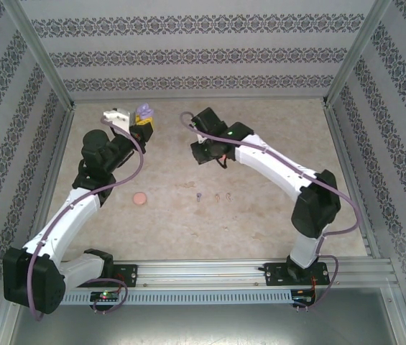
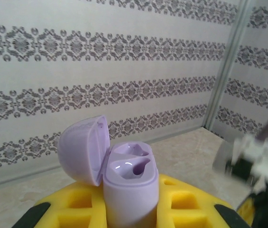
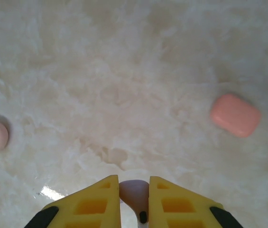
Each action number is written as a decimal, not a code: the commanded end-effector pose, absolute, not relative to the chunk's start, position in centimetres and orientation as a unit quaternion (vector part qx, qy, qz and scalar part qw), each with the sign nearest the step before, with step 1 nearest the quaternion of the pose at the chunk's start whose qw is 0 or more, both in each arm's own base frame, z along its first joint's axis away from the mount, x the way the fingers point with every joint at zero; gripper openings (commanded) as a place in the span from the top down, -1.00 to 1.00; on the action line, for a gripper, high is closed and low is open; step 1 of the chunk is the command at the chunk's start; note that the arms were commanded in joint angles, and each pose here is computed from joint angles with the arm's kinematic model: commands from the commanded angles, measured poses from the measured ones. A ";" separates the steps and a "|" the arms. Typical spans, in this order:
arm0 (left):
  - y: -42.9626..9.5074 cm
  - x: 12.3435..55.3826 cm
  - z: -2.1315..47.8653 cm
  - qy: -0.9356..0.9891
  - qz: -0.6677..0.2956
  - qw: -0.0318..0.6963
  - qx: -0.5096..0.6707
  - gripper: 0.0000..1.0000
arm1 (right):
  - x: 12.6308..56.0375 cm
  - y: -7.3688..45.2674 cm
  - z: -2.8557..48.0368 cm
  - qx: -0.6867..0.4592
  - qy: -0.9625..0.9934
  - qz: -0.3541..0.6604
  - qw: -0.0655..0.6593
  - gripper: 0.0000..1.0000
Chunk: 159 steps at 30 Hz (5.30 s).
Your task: Insert wireless bluetooth earbuds into charging case
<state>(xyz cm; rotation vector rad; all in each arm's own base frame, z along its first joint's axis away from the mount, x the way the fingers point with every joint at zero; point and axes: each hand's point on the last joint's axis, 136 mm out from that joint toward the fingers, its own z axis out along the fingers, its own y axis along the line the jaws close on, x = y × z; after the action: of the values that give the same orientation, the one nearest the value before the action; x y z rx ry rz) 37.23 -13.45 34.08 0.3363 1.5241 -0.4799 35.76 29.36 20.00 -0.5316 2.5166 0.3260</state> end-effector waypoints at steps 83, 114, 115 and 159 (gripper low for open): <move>-26.5 31.6 38.6 0.474 -0.271 0.761 0.351 1.00 | 30.9 32.5 40.5 -0.289 0.714 0.354 0.531 0.64; -26.4 31.4 39.0 0.472 -0.266 0.762 0.354 1.00 | 31.2 31.4 37.6 -0.291 0.738 0.345 0.502 0.70; -26.4 31.4 39.1 0.472 -0.266 0.762 0.355 1.00 | 31.0 31.6 37.5 -0.297 0.738 0.346 0.498 0.70; -23.2 33.6 38.2 0.520 -0.202 0.781 0.279 1.00 | 32.3 21.9 31.6 -0.031 0.855 0.298 0.424 -0.48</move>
<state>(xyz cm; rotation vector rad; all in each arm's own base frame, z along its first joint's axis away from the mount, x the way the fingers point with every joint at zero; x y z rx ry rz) 34.01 -24.36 36.60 0.6498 1.1704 -0.4848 31.75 23.31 37.30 -0.2192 1.9569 0.8220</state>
